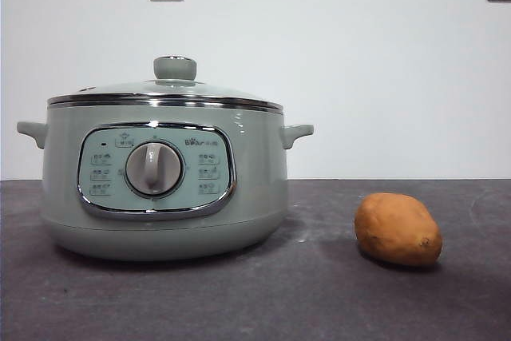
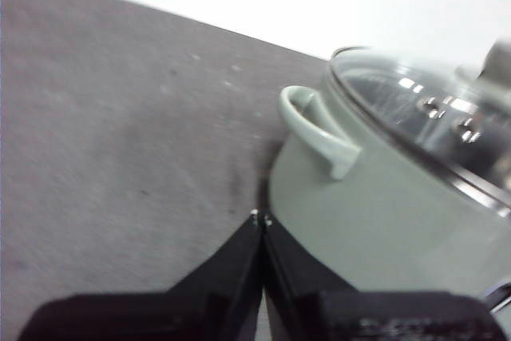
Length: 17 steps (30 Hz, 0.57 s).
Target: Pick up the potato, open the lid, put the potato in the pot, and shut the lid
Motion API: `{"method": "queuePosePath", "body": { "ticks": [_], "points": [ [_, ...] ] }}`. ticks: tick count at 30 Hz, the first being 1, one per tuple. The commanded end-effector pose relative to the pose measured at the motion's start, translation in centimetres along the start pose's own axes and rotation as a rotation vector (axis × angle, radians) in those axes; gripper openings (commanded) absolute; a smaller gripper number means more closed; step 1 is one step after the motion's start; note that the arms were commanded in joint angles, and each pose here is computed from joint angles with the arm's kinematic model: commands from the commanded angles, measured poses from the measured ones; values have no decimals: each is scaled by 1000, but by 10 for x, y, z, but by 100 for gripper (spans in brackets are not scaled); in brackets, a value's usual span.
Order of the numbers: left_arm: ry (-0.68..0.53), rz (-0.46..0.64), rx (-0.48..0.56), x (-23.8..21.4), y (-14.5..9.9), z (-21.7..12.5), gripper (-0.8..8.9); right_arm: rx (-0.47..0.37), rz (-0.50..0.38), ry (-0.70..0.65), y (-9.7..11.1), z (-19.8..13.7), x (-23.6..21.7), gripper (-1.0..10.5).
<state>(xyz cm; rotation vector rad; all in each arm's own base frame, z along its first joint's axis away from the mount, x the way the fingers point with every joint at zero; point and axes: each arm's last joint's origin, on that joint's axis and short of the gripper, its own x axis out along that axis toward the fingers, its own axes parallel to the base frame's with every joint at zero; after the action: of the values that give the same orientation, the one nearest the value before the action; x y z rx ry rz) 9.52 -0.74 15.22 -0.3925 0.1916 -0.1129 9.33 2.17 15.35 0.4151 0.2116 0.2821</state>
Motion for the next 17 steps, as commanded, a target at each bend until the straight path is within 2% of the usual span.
{"method": "queuePosePath", "body": {
  "ticks": [1, 8, 14, 17],
  "points": [
    [4, -5, -90, 1, 1, -3, -3, 103, -1, 2, -1, -2, 1, -16],
    [-26, -56, -84, 0, -3, 4, -4, 101, 8, -8, 2, 5, -2, -16],
    [-22, -107, -76, -14, -16, 28, -6, 97, -16, 33, 14, 28, -11, -16],
    [-11, -105, -70, -23, -23, 44, -6, 52, -26, 57, 23, 46, -15, -16]
  ]
}}
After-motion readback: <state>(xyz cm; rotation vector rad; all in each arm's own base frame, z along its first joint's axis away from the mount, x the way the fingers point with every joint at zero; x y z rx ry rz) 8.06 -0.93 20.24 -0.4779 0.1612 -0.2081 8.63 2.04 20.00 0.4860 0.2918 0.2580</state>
